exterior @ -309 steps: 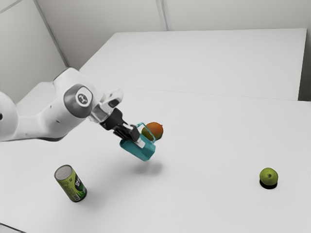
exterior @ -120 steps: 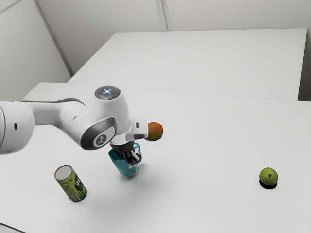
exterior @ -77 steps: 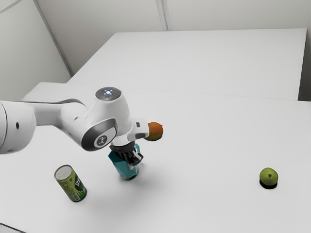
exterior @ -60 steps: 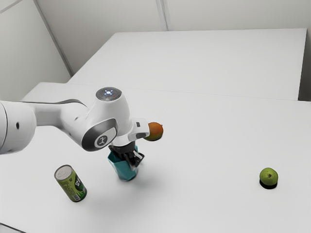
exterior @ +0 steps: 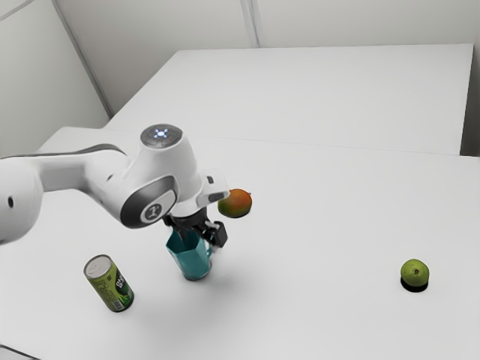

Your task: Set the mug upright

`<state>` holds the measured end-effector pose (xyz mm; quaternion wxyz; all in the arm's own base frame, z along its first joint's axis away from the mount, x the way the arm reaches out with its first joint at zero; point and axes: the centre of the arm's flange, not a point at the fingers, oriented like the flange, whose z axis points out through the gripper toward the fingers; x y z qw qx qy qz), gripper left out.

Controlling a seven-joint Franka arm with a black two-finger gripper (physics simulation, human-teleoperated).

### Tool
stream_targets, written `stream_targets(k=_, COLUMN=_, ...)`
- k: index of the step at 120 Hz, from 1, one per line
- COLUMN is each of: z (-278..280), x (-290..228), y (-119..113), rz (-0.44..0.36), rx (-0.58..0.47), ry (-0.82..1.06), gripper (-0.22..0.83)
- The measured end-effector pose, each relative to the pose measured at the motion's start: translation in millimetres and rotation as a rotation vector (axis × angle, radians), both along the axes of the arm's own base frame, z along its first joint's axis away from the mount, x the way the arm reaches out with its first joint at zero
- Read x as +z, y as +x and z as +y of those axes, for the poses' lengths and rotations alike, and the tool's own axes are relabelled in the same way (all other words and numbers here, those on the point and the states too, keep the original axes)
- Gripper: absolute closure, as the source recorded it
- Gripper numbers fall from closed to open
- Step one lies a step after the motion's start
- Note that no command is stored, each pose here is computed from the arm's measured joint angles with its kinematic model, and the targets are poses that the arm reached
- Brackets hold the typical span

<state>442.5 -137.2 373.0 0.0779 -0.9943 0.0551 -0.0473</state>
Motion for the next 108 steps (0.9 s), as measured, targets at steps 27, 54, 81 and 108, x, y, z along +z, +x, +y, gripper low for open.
stream_targets(k=27, z=-23.6, x=44.2, y=21.6, rz=-0.054, rx=-0.003, ry=-0.024, gripper=0.03)
stream_targets(k=54, z=5.2, x=123.5, y=100.5, rz=-0.033, rx=0.111, ry=-0.185, gripper=0.01)
stream_targets(k=81, z=107.1, x=217.3, y=138.4, rz=-0.032, rx=0.198, ry=-0.215, gripper=0.00)
stream_targets(k=108, z=190.4, x=269.1, y=119.4, rz=-0.033, rx=0.226, ry=-0.199, gripper=0.00)
